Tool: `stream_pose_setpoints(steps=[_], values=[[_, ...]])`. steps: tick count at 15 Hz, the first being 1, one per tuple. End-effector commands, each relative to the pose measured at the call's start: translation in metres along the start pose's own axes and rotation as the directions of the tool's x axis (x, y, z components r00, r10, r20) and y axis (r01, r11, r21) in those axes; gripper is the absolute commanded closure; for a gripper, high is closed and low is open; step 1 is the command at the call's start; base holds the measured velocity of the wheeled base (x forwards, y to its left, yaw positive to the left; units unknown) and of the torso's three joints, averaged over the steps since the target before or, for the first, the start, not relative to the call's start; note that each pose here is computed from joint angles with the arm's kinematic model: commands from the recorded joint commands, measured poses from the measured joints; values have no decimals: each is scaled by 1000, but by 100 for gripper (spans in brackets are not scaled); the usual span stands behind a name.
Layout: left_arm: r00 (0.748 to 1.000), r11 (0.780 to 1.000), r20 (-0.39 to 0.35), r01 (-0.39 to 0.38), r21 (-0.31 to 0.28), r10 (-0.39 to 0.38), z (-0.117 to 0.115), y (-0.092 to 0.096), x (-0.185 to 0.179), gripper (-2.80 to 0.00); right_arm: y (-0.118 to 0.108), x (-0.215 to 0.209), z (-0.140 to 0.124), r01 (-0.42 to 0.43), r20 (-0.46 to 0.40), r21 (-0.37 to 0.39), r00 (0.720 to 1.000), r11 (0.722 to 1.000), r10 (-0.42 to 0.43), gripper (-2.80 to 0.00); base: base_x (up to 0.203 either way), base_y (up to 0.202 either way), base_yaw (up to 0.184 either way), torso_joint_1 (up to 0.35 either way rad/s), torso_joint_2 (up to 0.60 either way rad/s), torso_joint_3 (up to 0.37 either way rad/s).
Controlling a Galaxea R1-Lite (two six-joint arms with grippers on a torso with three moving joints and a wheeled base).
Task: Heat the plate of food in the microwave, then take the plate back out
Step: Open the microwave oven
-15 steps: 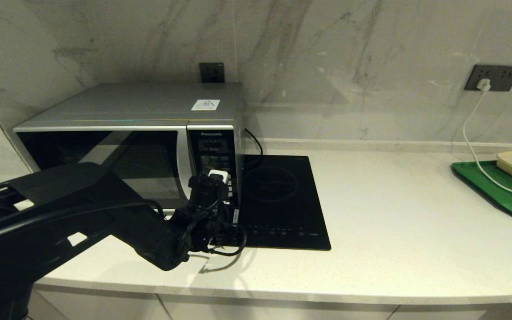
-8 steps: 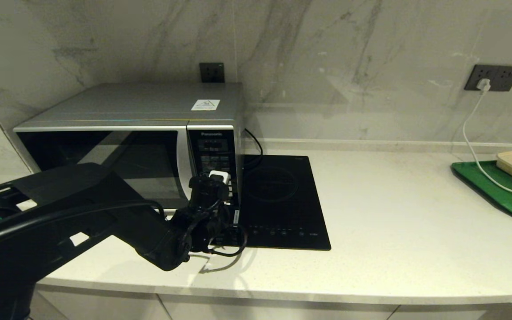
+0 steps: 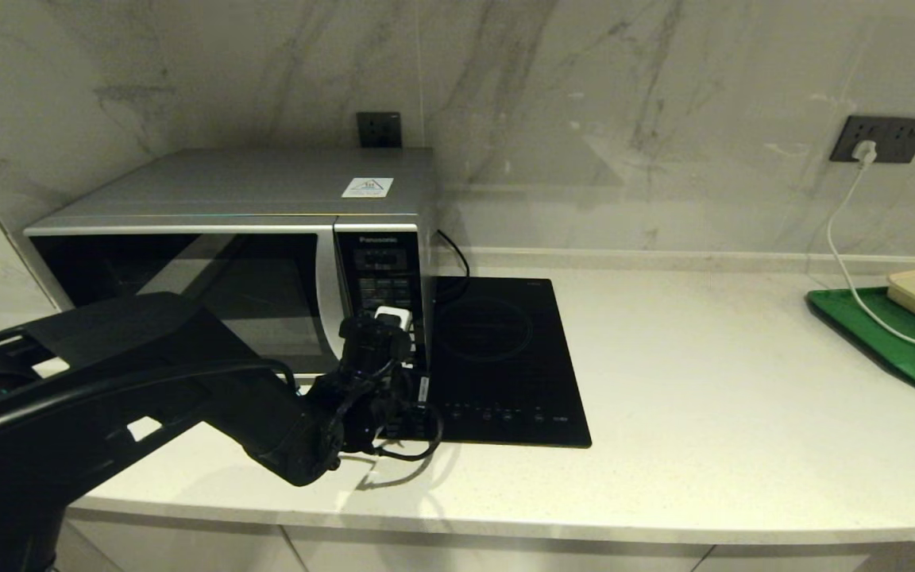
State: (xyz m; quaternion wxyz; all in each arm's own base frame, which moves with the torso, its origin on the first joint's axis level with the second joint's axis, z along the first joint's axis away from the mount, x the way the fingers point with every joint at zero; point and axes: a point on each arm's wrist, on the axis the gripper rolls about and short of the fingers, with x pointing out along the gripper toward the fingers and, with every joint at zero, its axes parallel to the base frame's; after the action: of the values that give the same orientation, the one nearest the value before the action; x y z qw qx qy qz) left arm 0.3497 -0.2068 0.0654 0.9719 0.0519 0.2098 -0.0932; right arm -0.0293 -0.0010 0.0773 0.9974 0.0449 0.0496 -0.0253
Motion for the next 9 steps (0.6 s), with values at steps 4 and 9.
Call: stream_pose_setpoints(steps=[4, 9], values=[[1000, 1000, -9, -1, 4, 1, -5, -2, 2, 0, 0, 0, 0, 0, -1, 1, 1000, 1000, 0, 0, 0, 0, 0, 0, 0, 0], [1000, 1000, 1, -12, 3, 12, -2, 0, 5, 0, 0, 0, 0, 0, -1, 0, 1000, 1000, 0, 0, 0, 0, 0, 0, 0, 0]])
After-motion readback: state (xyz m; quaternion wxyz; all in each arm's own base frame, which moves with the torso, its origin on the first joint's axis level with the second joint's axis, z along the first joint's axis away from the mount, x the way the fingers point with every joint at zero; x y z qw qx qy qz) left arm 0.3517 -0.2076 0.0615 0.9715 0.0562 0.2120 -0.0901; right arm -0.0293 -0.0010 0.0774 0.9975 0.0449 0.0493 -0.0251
